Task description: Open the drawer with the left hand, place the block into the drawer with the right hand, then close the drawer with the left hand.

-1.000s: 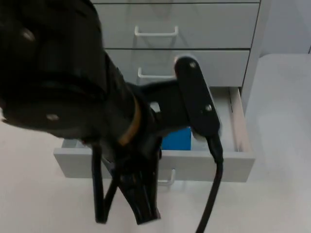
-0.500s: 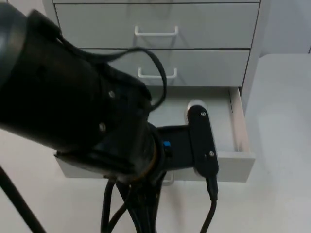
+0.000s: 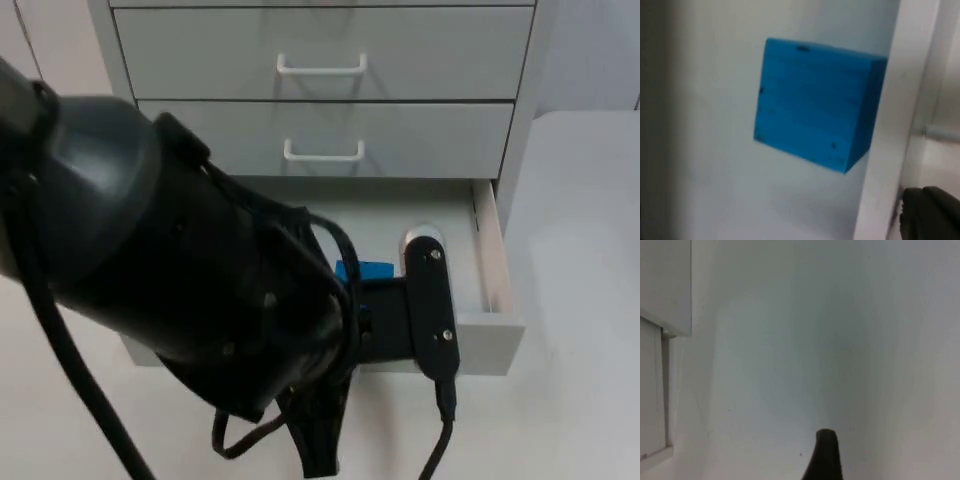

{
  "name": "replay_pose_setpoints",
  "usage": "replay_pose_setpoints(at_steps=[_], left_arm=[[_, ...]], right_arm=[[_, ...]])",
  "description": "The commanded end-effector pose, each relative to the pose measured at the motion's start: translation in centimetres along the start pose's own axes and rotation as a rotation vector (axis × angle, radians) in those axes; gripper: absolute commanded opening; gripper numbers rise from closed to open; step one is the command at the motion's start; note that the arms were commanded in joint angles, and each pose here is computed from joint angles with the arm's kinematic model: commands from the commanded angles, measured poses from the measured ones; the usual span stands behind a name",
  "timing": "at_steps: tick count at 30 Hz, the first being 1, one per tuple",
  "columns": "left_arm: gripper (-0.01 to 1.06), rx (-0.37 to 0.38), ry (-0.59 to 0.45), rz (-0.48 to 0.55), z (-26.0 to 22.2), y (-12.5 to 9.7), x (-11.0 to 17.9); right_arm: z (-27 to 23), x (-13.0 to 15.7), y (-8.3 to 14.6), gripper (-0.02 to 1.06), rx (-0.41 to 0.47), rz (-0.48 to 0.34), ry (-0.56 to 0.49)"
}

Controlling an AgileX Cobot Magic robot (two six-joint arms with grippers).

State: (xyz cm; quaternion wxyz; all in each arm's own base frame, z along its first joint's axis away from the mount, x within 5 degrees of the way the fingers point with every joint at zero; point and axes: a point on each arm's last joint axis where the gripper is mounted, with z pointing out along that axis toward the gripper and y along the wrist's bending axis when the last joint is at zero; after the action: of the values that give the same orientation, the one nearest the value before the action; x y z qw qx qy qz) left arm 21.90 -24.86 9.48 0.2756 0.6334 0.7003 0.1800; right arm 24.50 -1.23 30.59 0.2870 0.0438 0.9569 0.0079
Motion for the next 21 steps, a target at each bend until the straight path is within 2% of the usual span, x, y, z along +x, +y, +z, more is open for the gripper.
replay_pose_setpoints(at_steps=[1, 3, 7, 10, 14, 18, 19, 21], left_arm=[[0.00, -0.030, -0.018, -0.003, 0.3, 0.1, -0.3], [0.00, -0.043, -0.019, 0.000, 0.4, 0.1, -0.3], [0.00, -0.163, -0.028, -0.051, 0.9, 1.0, -0.7], [0.00, -0.178, -0.034, -0.091, 0.9, 1.4, -0.9], [0.00, -0.193, -0.038, -0.165, 1.4, 3.1, -0.8], [0.00, -0.164, -0.033, -0.255, 2.6, 5.5, 0.5], [0.00, -0.164, -0.033, -0.255, 2.6, 5.5, 0.5], [0.00, -0.175, -0.027, -0.300, 3.1, 7.0, 1.2]], right_arm=[[-0.2, 0.1, -0.1, 0.64, 0.001, -0.005, -0.012], [-0.2, 0.1, -0.1, 0.64, 0.001, -0.005, -0.012], [-0.2, 0.1, -0.1, 0.64, 0.001, -0.005, -0.012], [-0.2, 0.1, -0.1, 0.64, 0.001, -0.005, -0.010], [-0.2, 0.1, -0.1, 0.64, 0.001, -0.005, -0.010], [-0.2, 0.1, -0.1, 0.64, 0.001, -0.005, -0.008], [-0.2, 0.1, -0.1, 0.64, 0.001, -0.005, -0.008], [-0.2, 0.1, -0.1, 0.64, 0.001, -0.005, -0.008]])
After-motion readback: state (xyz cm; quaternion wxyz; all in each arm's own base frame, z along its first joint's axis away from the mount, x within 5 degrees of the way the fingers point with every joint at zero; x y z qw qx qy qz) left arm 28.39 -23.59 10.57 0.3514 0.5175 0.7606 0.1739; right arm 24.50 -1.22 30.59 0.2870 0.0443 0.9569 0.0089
